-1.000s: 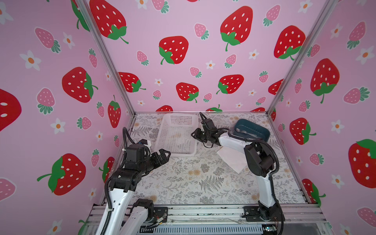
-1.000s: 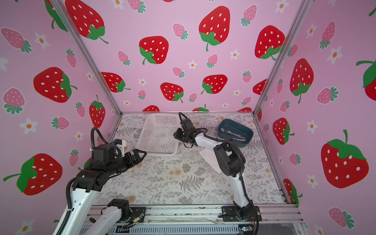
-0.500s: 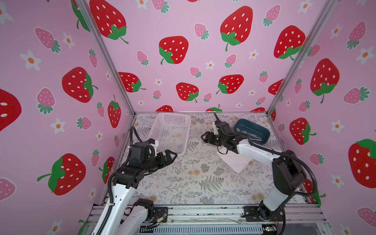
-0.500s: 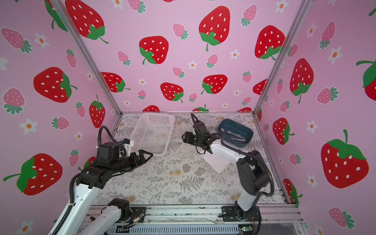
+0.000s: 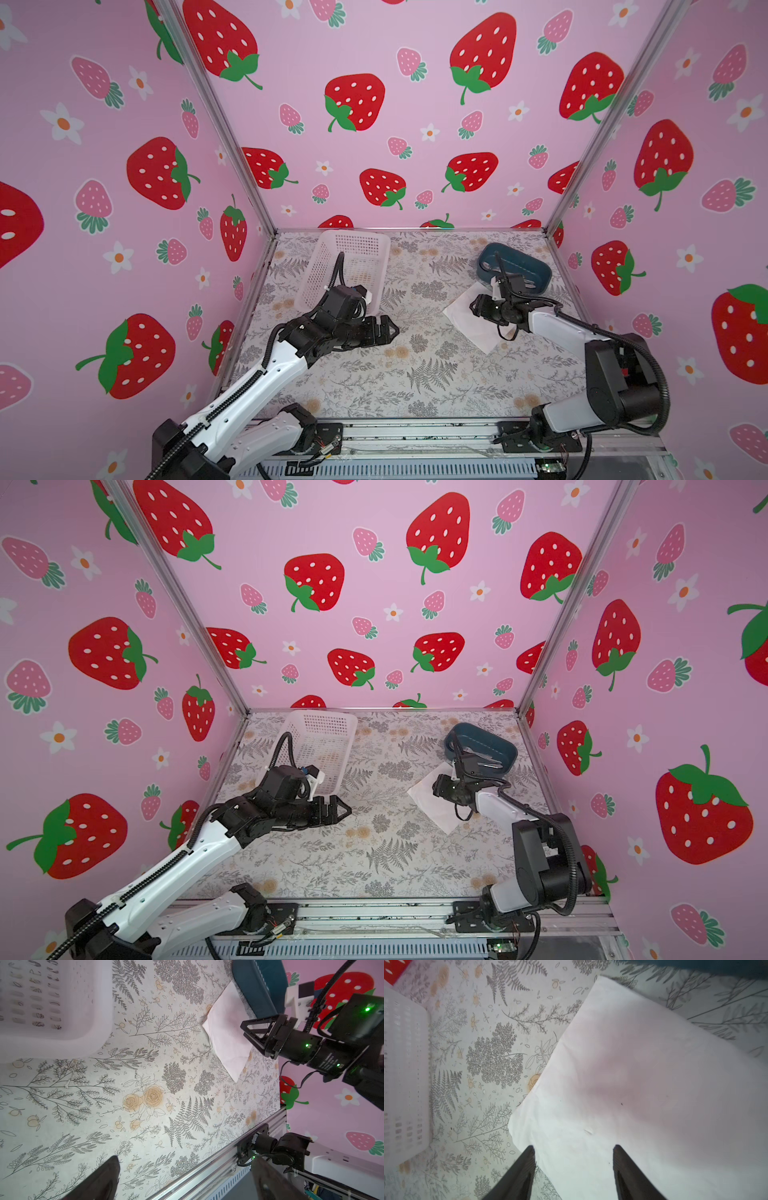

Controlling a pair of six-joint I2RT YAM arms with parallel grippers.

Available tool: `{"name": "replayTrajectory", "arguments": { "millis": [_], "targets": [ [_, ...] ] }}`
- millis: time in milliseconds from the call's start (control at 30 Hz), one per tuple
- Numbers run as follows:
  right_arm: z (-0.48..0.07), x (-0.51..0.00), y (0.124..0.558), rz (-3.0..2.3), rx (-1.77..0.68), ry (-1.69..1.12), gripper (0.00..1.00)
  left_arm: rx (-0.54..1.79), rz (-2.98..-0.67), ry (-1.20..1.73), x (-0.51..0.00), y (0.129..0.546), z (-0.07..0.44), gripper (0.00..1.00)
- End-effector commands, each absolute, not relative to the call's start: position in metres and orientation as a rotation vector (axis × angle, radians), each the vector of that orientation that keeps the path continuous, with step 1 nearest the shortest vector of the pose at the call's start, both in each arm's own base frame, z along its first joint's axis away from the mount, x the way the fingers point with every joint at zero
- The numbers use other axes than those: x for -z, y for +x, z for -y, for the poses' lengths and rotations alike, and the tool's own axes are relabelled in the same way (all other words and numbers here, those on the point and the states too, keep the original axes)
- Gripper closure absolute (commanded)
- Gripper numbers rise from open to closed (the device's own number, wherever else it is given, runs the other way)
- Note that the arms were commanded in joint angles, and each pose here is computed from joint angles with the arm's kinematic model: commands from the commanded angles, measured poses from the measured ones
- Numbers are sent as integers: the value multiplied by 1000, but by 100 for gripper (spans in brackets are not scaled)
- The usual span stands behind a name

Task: Place the utensils on the paper napkin and roll it up

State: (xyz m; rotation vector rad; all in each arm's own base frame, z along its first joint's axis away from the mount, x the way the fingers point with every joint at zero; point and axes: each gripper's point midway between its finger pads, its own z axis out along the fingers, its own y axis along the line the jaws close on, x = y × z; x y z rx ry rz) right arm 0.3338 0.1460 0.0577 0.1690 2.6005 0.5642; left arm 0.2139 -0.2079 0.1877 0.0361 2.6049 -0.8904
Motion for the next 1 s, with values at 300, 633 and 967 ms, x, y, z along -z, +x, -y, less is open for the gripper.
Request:
{"name": "replayTrajectory", "arguments": {
  "millis": [300,633,967],
  "targets": [
    [-193,-16,280,-2771,-726,47,41,878,-2522,32,-211,229,214,9],
    [-317,-26,219,-2774,-1006,-186,47,923,-2568,35,-201,240,232,39],
    [-252,-81,258,-2553,-916,30,48,832,-2714,90,-170,263,261,64]
  ]
}}
